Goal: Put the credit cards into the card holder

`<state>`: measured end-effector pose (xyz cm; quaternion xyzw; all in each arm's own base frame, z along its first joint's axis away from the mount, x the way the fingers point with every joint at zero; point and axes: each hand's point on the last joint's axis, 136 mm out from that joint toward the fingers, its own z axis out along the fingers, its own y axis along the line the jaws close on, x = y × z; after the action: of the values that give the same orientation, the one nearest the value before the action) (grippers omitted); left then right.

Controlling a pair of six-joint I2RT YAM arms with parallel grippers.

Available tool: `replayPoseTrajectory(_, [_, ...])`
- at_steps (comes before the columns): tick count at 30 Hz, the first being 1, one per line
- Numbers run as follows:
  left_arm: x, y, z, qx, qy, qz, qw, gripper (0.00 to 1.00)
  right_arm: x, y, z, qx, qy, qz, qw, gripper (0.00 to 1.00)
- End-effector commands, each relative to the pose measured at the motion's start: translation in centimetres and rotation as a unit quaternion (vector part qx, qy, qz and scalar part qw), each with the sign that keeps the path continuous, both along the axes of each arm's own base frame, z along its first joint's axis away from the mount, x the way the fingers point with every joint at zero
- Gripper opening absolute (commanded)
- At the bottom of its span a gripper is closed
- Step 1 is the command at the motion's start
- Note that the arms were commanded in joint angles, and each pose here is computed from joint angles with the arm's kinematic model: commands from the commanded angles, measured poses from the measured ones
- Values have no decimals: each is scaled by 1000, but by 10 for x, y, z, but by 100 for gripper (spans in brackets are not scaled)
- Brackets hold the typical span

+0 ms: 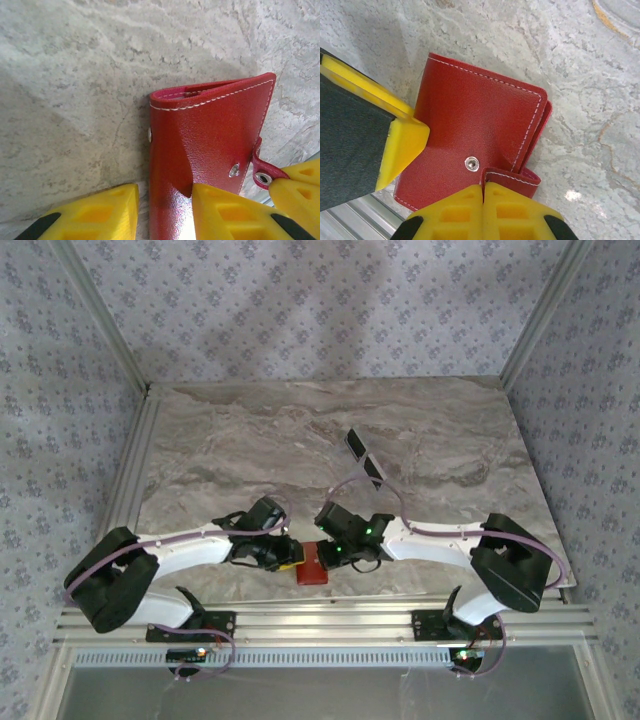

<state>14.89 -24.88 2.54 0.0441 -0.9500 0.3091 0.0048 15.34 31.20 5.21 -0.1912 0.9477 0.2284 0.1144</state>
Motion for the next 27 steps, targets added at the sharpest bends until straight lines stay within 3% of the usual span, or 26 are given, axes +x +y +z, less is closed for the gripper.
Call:
replayPoseTrajectory(1, [-4,0,-2,-4,6,-6,1000,32,2,13,9,18,-7,16,1000,0])
replayPoseTrajectory(9, [-4,0,-1,-8,4,-4,1000,28,2,14,-2,-1,8,18,1000,3])
replayPoseTrajectory(13, [-5,0,-2,-9,4,-3,1000,27,2,12,-3,-8,10,18,1000,15])
replayPoseTrajectory(17, [-5,1,-3,-8,5,-3,1000,27,3,10,0,-7,5,16,1000,22])
replayPoseTrajectory(27, [-6,1,-4,-7,7,-5,1000,27,4,13,1,5,7,15,1000,15])
